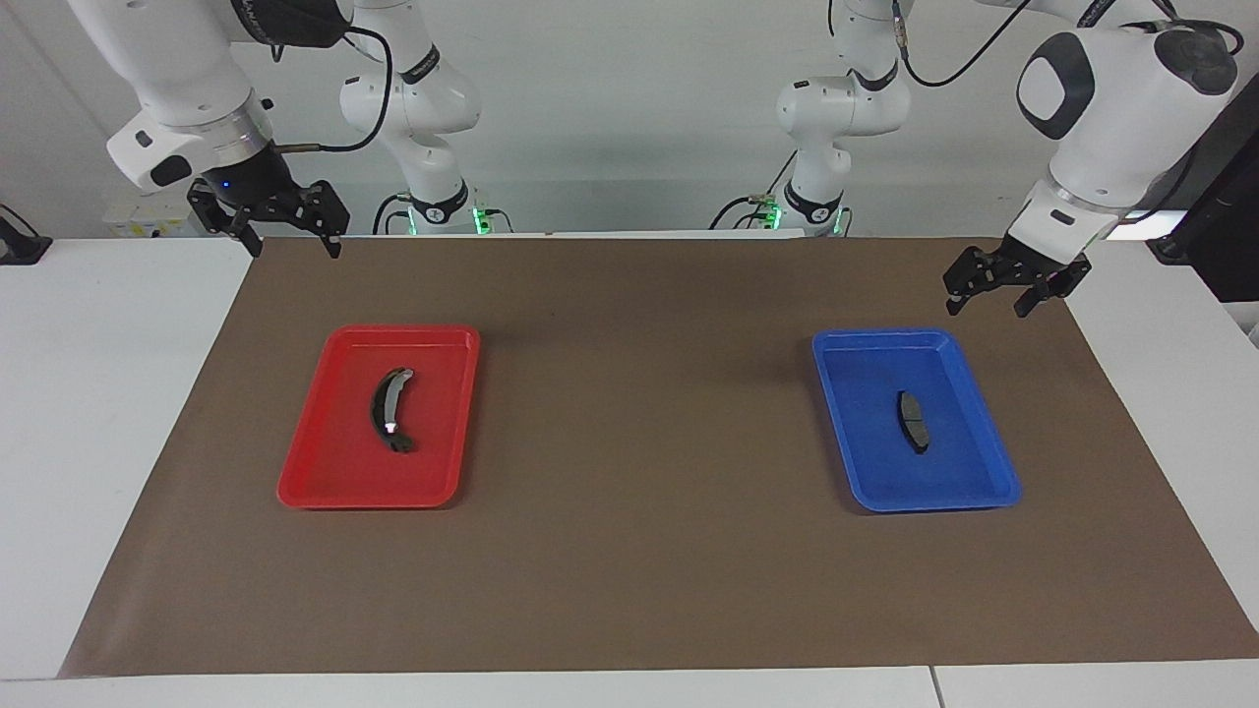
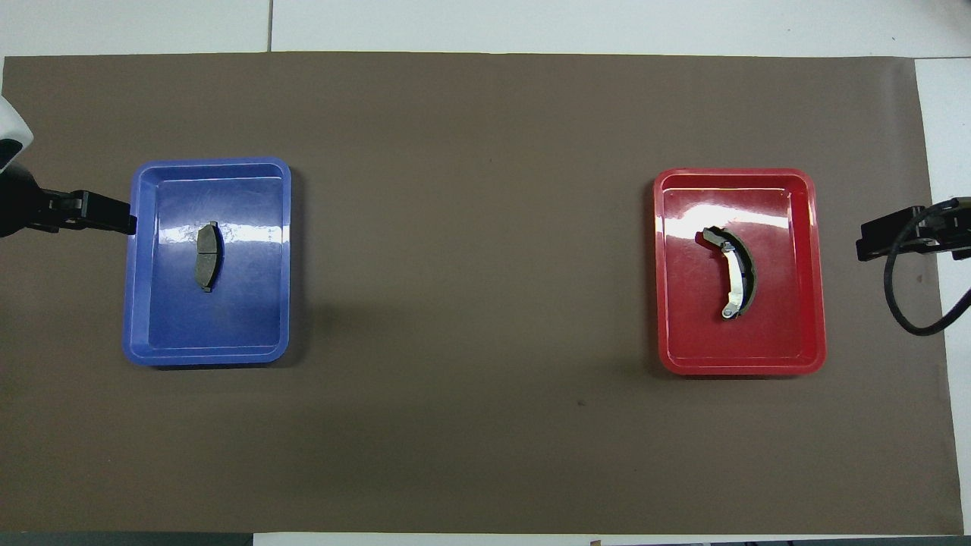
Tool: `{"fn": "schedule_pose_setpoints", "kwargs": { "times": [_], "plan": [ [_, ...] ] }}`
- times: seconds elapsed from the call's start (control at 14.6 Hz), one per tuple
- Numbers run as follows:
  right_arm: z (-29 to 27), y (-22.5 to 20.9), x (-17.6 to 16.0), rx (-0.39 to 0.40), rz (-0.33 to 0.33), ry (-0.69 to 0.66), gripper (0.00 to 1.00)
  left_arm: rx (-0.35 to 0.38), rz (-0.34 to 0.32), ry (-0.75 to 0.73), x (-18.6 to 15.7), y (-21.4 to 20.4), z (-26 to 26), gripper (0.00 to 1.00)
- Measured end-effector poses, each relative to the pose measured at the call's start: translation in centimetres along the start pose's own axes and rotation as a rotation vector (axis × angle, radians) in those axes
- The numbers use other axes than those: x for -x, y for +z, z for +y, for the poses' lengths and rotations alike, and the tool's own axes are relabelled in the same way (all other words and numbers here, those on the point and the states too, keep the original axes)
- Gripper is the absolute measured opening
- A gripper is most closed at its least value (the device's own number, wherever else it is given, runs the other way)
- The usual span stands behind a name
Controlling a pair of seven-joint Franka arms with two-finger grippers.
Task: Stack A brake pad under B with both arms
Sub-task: 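Grasp the small pad with the left gripper while the right gripper takes another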
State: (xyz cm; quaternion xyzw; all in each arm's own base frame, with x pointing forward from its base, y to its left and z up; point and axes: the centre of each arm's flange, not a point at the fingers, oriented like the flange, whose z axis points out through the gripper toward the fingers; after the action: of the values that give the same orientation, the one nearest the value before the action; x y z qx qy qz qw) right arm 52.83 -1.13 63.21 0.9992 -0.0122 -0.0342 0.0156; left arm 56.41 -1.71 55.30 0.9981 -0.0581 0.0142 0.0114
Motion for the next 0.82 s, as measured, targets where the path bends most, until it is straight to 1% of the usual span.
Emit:
{"fn": "schedule_pose_setpoints", "kwargs": {
  "times": [0.27,0.41,0.55,0.82],
  "plan": [
    [0.0,0.0,0.0,0.0,-0.001,0.0,1.0,-0.004,0.026,-0.004,-0.1,6.3,-0.2,0.98],
    [0.0,0.0,0.0,0.0,-0.001,0.0,1.0,-0.007,0.037,-0.007,-0.5,10.9,-0.4,0.98],
    [0.0,0.1,0.0,0.0,-0.001,0.0,1.0,-0.009,0.032,-0.009,-0.7,15.1,-0.6,0.97],
    [0.0,0.1,0.0,0.0,-0.002,0.0,1.0,-0.013,0.043,-0.012,-0.9,20.2,-0.8,0.97]
  ]
}}
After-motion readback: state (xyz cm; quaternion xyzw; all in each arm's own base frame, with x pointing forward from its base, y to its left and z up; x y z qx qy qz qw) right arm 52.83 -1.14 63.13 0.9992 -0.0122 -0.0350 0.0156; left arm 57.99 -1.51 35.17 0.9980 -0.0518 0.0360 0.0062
